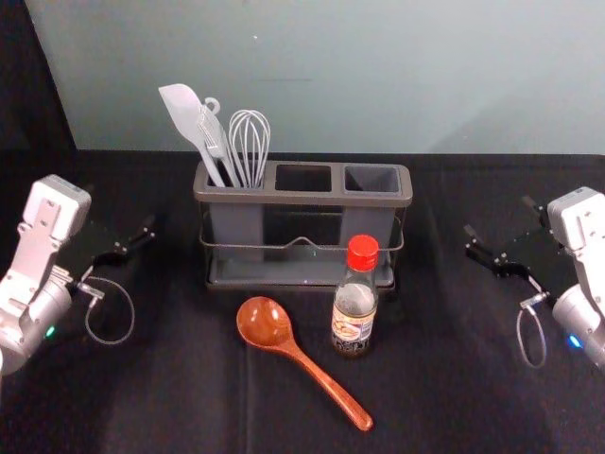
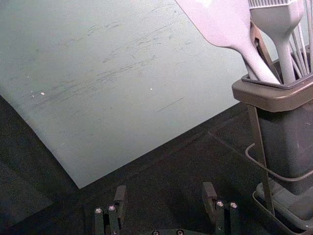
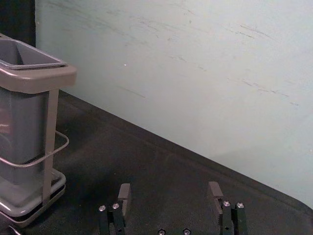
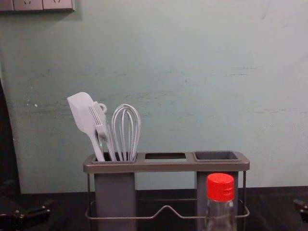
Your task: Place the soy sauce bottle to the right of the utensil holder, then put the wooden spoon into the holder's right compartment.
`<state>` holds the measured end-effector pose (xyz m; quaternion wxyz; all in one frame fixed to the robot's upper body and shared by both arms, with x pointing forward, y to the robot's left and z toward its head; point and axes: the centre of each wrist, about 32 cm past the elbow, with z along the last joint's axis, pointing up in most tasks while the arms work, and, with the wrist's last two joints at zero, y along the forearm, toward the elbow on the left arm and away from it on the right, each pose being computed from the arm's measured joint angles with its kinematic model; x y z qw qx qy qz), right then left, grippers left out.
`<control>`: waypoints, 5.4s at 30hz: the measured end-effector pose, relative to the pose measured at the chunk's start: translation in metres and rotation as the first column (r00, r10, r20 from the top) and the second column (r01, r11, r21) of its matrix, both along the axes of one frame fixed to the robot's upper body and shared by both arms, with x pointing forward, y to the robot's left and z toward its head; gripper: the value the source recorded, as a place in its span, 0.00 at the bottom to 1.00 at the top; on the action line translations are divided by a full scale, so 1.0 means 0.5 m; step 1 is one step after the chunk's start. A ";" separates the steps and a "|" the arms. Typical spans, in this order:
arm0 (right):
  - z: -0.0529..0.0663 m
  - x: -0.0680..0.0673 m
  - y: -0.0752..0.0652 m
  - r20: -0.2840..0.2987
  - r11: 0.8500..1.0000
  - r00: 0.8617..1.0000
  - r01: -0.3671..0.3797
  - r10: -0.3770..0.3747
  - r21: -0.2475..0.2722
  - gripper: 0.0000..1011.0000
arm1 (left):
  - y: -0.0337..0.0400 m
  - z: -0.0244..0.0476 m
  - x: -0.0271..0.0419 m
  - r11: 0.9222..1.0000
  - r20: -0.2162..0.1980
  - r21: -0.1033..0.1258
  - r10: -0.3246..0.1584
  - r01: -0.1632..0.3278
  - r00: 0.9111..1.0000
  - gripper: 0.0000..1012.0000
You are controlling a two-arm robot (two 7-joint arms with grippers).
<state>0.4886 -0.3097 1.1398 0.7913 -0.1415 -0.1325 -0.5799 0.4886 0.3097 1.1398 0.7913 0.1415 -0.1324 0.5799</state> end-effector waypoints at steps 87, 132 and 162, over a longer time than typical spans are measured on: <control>0.044 -0.209 0.066 0.014 0.914 0.951 -0.302 0.310 0.271 0.99 | 0.000 0.000 0.000 1.000 0.000 0.000 0.000 0.000 1.000 0.99; 0.038 -0.122 0.191 0.051 0.872 0.921 -0.382 0.386 0.305 0.84 | 0.000 0.000 0.000 1.000 0.000 0.000 0.000 0.000 1.000 0.99; 0.077 -0.138 0.154 0.094 0.879 0.931 -0.365 0.354 0.308 0.38 | 0.000 0.000 0.000 1.000 0.000 0.000 0.000 0.000 1.000 0.99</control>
